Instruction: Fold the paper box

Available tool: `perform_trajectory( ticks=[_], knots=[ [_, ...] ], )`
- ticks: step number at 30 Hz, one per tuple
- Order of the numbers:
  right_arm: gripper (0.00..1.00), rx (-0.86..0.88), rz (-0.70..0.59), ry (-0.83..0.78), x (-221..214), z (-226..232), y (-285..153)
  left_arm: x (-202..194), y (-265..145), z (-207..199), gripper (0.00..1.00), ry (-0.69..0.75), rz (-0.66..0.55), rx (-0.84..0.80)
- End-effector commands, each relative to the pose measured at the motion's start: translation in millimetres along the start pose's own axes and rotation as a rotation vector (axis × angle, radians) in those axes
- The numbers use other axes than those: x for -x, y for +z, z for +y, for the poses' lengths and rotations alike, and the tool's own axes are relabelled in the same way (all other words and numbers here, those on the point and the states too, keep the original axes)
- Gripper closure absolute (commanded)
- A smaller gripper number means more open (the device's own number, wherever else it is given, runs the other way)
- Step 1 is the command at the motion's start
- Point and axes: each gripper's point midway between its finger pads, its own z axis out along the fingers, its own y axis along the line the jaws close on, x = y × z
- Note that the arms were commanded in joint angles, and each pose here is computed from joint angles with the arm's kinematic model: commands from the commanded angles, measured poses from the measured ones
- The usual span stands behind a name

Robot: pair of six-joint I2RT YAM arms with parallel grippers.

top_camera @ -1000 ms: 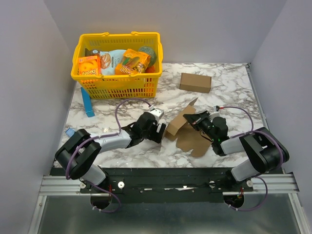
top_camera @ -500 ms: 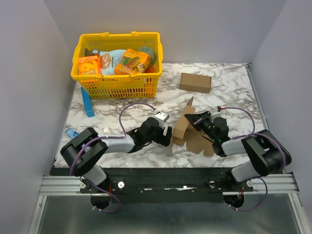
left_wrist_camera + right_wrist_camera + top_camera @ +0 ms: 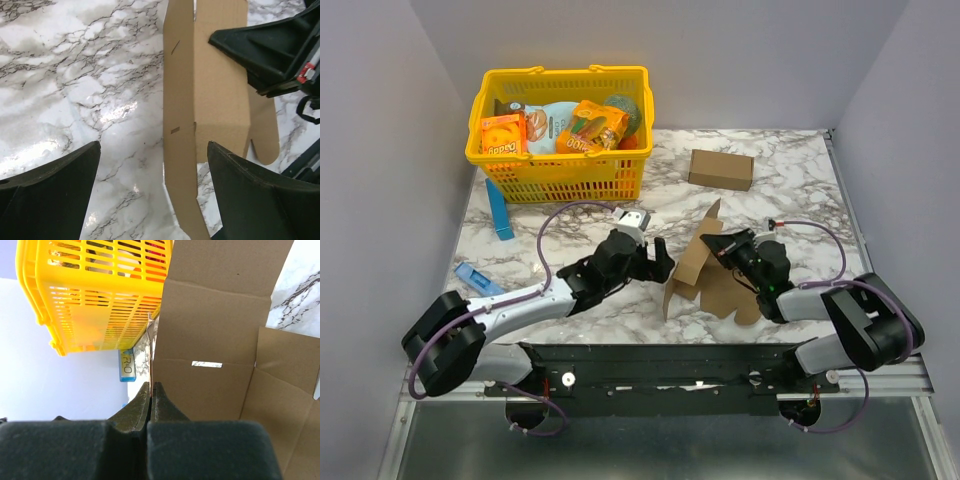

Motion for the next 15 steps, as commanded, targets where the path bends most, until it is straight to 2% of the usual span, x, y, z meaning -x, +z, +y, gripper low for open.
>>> perform_trajectory(
  ticks=[1,6,9,12,15],
  knots=[
    [0.96,-0.099,-0.021,-0.024,0.8,-25.3,-5.6,-5.3,-2.8,-15.3,0.04,0.017,0.077,-0.049],
    [0.94,-0.109,-0.024,-0.019,1.9,-25.2,-6.8,-28.2,-4.1,-11.6,0.07,0.158,0.234,-0.018],
    [0.92,-0.113,-0.024,-0.020,2.7,-23.9,-6.3,-36.5,-4.4,-14.5,0.12,0.208,0.275,-0.037],
    [0.91,-0.118,-0.024,-0.020,3.1,-23.5,-5.8,-41.6,-2.1,-18.7,0.26,0.244,0.307,-0.058],
    [0.89,-0.117,-0.026,-0.019,4.1,-21.5,-5.7,-47.8,-0.5,-21.0,0.45,0.290,0.353,-0.063]
  ],
)
